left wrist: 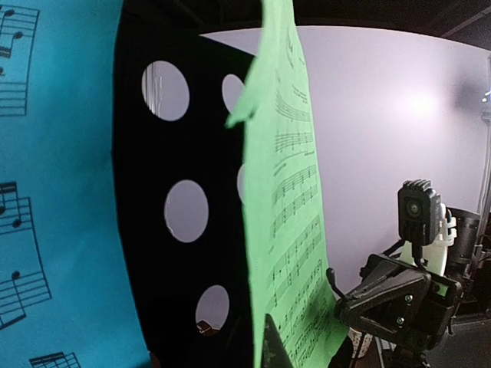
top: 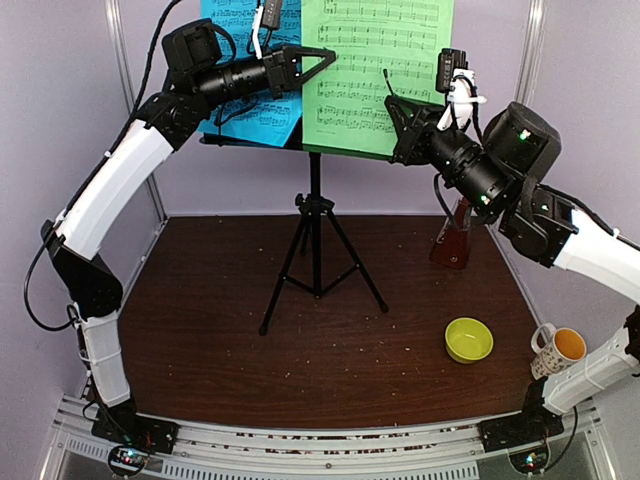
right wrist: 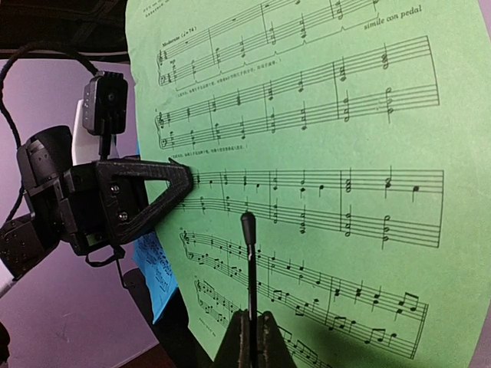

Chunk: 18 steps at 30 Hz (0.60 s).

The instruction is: Set up the instrument practice props

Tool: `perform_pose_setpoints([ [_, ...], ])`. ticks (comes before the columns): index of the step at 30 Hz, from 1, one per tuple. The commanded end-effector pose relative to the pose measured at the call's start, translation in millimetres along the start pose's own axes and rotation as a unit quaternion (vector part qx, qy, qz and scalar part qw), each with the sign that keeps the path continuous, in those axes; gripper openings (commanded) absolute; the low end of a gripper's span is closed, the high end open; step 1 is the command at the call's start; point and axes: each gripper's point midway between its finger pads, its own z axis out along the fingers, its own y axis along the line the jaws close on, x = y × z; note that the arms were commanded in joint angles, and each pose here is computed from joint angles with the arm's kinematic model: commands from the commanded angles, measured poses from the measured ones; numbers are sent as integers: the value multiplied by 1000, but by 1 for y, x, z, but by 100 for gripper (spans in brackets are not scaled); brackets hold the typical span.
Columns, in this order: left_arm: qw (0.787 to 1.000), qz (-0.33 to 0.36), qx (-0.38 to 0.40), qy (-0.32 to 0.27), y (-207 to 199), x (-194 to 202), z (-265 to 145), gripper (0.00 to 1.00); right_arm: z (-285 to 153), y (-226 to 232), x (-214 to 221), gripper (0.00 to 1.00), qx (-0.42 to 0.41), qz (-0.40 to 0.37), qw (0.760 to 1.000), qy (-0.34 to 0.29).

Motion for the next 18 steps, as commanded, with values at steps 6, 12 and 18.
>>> perform_pose_setpoints([
  [6,999,27,0,-19,-4,-14,-1,15,-10,-4,-29,21,-1,9,999,-39],
  [12,999,29,-4,-20,-4,-18,-3,28,-12,-6,-32,33,1,14,999,-43],
  [18,999,32,-8,-23,-8,-25,-7,40,-15,-9,-31,35,7,15,999,-43],
])
